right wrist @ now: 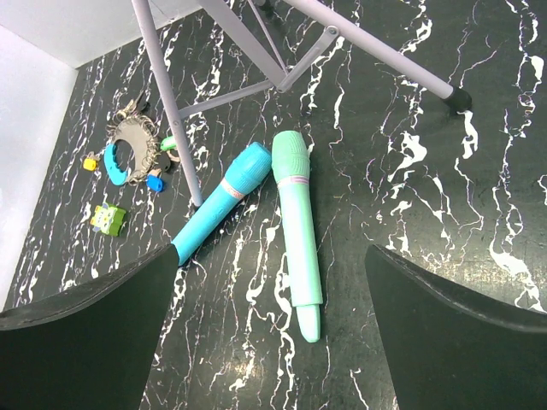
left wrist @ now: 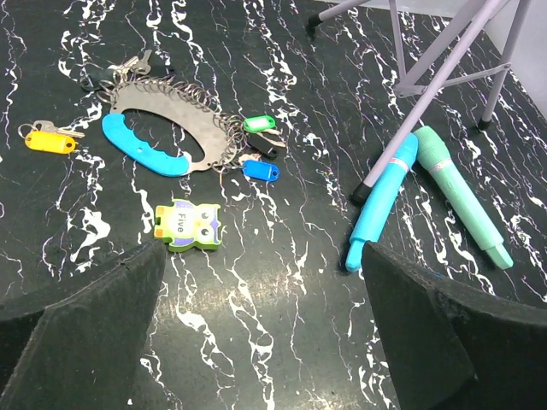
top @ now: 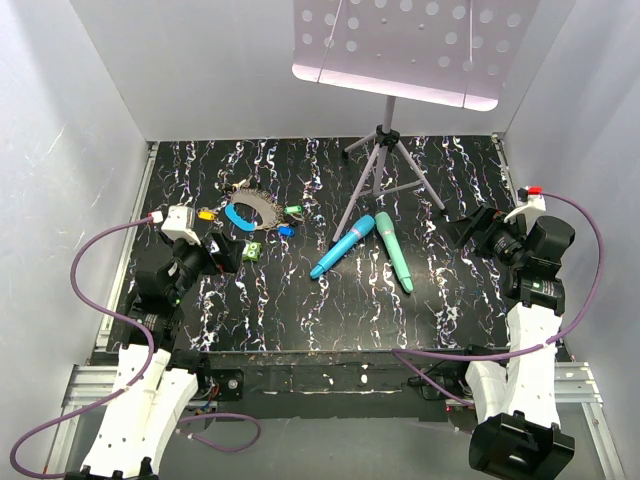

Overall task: Put the keys on the keyring
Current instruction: Pick up the key from the center of the board.

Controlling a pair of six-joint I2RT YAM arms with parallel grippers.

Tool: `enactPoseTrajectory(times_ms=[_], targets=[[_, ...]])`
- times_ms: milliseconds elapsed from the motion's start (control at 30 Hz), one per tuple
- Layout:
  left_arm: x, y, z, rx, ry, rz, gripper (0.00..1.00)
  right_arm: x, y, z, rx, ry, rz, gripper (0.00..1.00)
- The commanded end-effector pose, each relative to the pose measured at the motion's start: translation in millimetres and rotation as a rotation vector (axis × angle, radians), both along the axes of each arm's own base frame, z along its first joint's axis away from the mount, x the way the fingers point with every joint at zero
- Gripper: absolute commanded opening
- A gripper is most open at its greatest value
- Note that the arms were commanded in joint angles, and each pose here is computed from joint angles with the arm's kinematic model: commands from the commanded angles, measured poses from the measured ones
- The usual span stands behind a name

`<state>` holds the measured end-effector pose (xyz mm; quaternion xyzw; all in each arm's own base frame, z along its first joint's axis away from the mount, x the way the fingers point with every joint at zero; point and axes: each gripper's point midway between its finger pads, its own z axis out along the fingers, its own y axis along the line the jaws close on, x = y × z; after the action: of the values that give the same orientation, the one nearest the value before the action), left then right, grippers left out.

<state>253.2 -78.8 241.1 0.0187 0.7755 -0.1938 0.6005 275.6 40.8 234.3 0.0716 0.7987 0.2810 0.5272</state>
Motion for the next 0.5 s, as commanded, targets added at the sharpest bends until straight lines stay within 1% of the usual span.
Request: enactPoseTrajectory(times_ms=[0,167,333,467], targets=[[0.4,-2.1,14.1,0.003,-0.040,-0.020,1.00,1.9,-0.4,13.2,-0.003,-0.050,0.001,1.00],[-0.9,-6.0,15.4,-0.005,-0.043,-0.042,0.99,0.7,1.4,12.0,-0.003,-0.053,0.015,1.00],[-2.3,-11.7,16.5,-0.017,-0.045,-0.074,1.00,-2.4,8.2,10.7,-0.002,-0.068,0.065,1.00],[-3.0,-19.9,15.9,-0.044,-0.034,-0.112,1.00,-10.8,22.2,4.0,-0.026,-0.110,0.188,1.00]])
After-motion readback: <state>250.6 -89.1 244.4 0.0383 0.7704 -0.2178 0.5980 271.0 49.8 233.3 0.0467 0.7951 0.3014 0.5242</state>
